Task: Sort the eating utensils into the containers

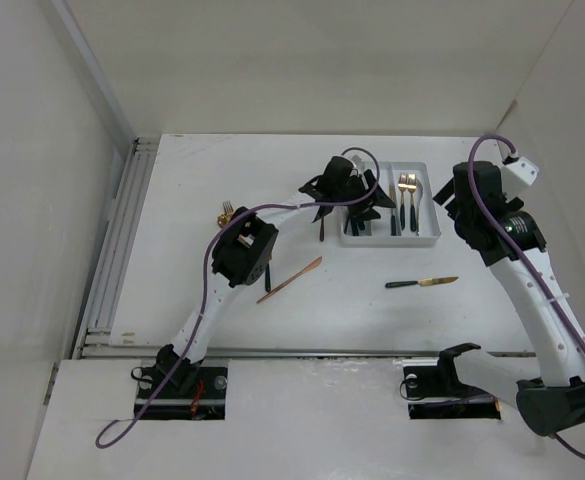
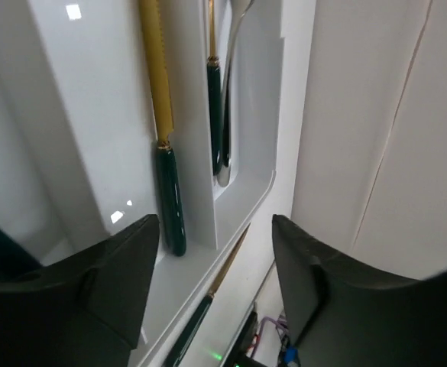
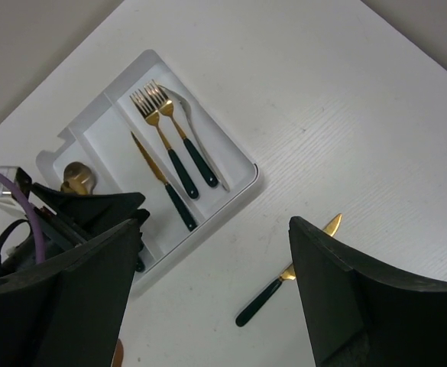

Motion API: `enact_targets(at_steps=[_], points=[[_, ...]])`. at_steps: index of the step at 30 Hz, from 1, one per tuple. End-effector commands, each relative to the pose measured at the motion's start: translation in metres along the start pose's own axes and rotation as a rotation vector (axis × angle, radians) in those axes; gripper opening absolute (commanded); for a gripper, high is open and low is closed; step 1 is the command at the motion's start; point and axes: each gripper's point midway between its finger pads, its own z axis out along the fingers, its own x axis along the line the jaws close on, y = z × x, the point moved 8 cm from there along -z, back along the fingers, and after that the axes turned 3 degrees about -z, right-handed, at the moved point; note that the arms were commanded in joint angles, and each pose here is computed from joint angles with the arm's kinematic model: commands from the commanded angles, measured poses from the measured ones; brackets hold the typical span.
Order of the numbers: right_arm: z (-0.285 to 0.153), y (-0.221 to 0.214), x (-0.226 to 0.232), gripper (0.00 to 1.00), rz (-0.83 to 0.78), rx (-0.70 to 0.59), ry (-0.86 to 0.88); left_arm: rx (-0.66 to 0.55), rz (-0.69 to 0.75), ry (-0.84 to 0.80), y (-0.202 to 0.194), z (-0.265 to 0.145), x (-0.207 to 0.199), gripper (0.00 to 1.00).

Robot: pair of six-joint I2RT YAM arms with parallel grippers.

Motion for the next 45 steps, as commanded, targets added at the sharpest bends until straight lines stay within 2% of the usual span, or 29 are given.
enact_targets(at_steps=[1,2,3,6,8,10,11,12,13,14,15,17,18,20,21,24,25,28,30,36,39,45], points=[[-0.008,0.009,-0.004,0.84,0.012,-0.024,0.011,-0.049,0.096,-0.074,0.009,-0.010,-0.038,0.59],[-0.007,0.005,-0.005,0.84,0.001,-0.006,0.010,-0.064,0.119,-0.083,0.012,-0.011,-0.042,0.62],[-0.008,0.003,-0.006,0.84,0.004,0.001,0.003,-0.071,0.139,-0.098,0.013,-0.014,-0.051,0.71],[-0.002,-0.012,-0.008,0.84,0.009,0.075,-0.041,-0.096,0.208,-0.099,0.017,-0.023,-0.068,0.82],[0.003,-0.029,-0.013,0.87,0.035,0.158,-0.079,-0.156,0.258,-0.094,0.028,-0.037,-0.087,1.00],[0.005,-0.046,-0.016,0.87,0.085,0.236,-0.080,-0.184,0.323,-0.023,0.033,-0.057,-0.095,1.00],[0.007,-0.057,-0.015,0.84,0.105,0.305,-0.065,-0.251,0.348,0.020,0.048,-0.072,-0.100,1.00],[0.009,-0.074,-0.020,0.83,0.113,0.353,-0.070,-0.249,0.358,0.098,0.050,-0.083,-0.094,1.00],[0.011,-0.080,-0.021,0.82,0.158,0.377,-0.068,-0.272,0.441,0.143,0.056,-0.096,-0.093,1.00],[0.010,-0.088,-0.023,0.80,0.174,0.406,-0.056,-0.360,0.494,0.194,0.069,-0.122,-0.103,1.00],[0.013,-0.105,-0.027,0.77,0.179,0.476,-0.063,-0.393,0.543,0.245,0.074,-0.136,-0.103,1.00],[0.013,-0.116,-0.027,0.74,0.216,0.509,-0.030,-0.443,0.682,0.367,0.085,-0.169,-0.098,1.00],[0.013,-0.124,-0.028,0.72,0.216,0.547,-0.017,-0.523,0.695,0.444,0.096,-0.201,-0.098,1.00],[0.019,-0.142,-0.033,0.69,0.244,0.584,-0.024,-0.579,0.689,0.536,0.107,-0.235,-0.093,1.00],[0.021,-0.148,-0.033,0.68,0.246,0.597,-0.016,-0.649,0.655,0.594,0.118,-0.268,-0.090,1.00],[0.031,-0.166,-0.032,0.64,0.257,0.637,-0.005,-0.702,0.619,0.635,0.122,-0.318,-0.087,1.00],[0.034,-0.167,-0.030,0.63,0.257,0.636,-0.004,-0.731,0.554,0.686,0.128,-0.335,-0.072,1.00],[0.047,-0.170,-0.026,0.61,0.227,0.630,-0.045,-0.787,0.466,0.726,0.131,-0.373,-0.063,1.00],[0.054,-0.158,-0.015,0.61,0.190,0.581,-0.044,-0.813,0.430,0.759,0.131,-0.388,-0.057,1.00],[0.079,-0.173,-0.006,0.61,0.093,0.648,-0.135,-1.040,0.361,0.977,0.132,-0.450,-0.051,1.00],[0.083,-0.187,-0.010,0.59,0.087,0.698,-0.162,-1.087,0.351,1.012,0.130,-0.474,-0.051,1.00],[0.076,-0.205,-0.021,0.58,0.122,0.745,-0.189,-1.081,0.344,1.027,0.129,-0.481,-0.046,1.00]])
